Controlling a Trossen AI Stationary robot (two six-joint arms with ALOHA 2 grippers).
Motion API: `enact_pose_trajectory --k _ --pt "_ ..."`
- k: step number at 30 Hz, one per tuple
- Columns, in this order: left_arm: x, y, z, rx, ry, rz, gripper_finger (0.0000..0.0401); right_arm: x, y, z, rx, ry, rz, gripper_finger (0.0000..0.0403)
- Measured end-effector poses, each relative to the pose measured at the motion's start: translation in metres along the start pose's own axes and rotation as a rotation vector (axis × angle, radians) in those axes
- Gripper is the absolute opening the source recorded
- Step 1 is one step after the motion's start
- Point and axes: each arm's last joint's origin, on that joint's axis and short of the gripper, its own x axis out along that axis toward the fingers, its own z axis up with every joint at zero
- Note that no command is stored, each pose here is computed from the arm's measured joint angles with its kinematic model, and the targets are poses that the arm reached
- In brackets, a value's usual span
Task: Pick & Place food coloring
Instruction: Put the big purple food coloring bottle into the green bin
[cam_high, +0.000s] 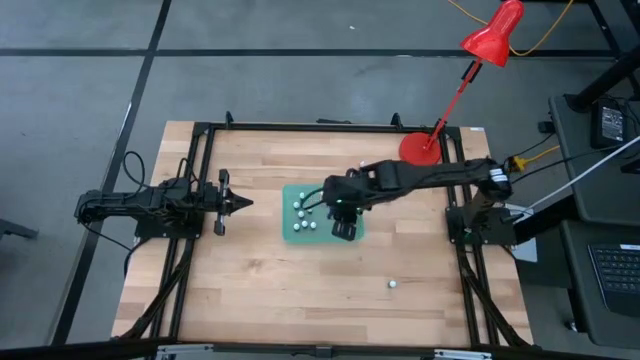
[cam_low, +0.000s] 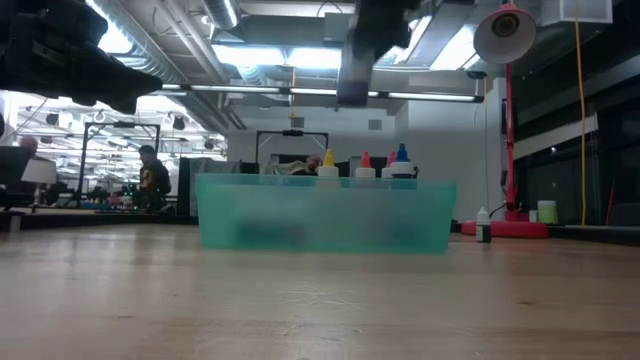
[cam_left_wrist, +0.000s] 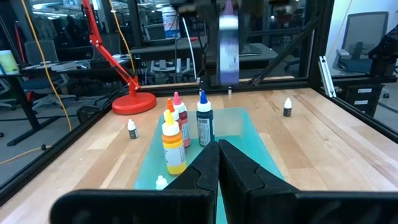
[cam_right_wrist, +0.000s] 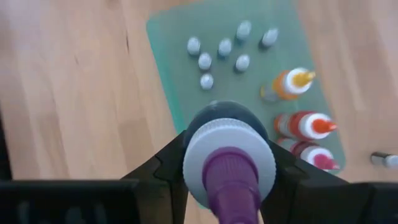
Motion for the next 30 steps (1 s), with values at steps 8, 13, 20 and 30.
enact_pose_trajectory --k 8,13,20,30 --pt "0.000 0.000 0.000 0.000 0.001 0.000 0.0004 0.043 0.000 -0.011 -0.066 0.123 -0.011 0.0139" --pt "0.000 0.000 0.000 0.000 0.001 0.000 0.0004 0.061 -0.003 -0.027 -0.049 0.140 -0.021 0.0139" --pt "0.000 0.000 0.000 0.000 0.000 0.000 0.0004 0.079 -0.009 -0.050 0.001 0.156 -0.036 0.0140" --pt "0.000 0.000 0.000 0.000 0.000 0.000 0.0004 0.103 -0.012 -0.063 0.038 0.117 -0.044 0.0140"
